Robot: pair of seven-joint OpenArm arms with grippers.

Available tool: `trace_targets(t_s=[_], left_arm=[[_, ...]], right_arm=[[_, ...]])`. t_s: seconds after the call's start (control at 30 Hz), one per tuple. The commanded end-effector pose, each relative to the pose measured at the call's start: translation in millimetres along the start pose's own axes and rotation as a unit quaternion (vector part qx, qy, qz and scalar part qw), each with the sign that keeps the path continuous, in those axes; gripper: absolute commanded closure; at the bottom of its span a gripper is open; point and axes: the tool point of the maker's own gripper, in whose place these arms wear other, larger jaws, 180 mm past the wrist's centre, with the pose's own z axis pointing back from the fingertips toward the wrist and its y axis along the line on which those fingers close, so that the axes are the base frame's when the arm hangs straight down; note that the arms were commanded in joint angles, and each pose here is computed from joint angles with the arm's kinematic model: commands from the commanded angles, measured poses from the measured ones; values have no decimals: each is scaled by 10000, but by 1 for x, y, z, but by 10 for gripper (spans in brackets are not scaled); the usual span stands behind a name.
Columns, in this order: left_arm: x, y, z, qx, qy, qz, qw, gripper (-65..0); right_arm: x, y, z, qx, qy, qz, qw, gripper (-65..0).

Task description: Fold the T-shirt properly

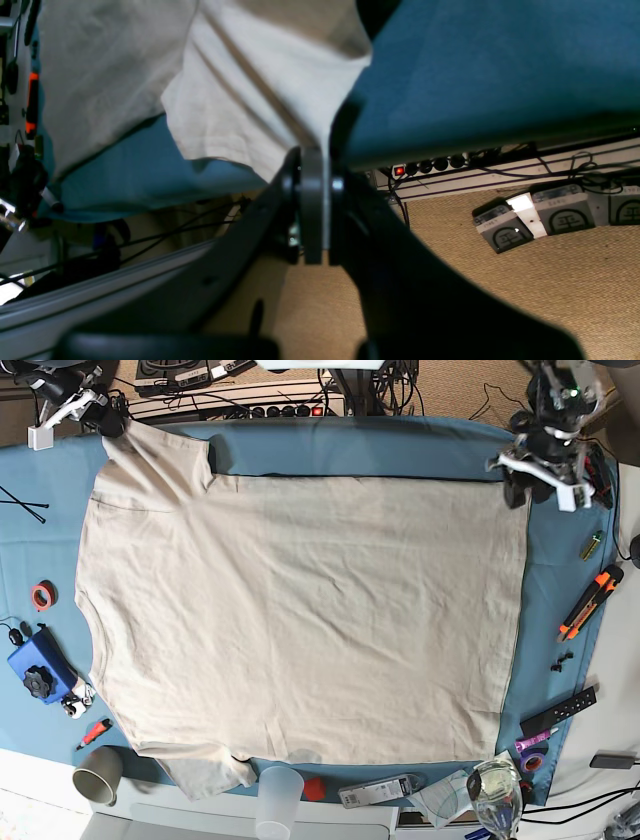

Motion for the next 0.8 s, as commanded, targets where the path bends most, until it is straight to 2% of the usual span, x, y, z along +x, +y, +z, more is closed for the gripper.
trace_targets(t_s=[0.0,0.13,0.27,0.53,0.67,0.77], left_arm=[[8,-1,1,-24,-149,-4,9999,-292],[0,2,-6,49,-57,40,10000,-292],[-12,25,-10,580,160,37,9982,-292],[-1,24,-7,628,32,-112,9980,-292],[8,34,-2,999,-3,-548,9935,-292],[11,42,-1,1133,-5,-533,9921,-292]], right_arm=[[7,0,6,-25,-35,137,9999,0],[6,0,6,-24,-7,137,9999,0],[6,0,7,-33,8,158,9999,0],[7,0,7,-31,8,160,9999,0],[7,0,7,-30,8,159,9999,0],[7,0,7,-31,8,160,9999,0]])
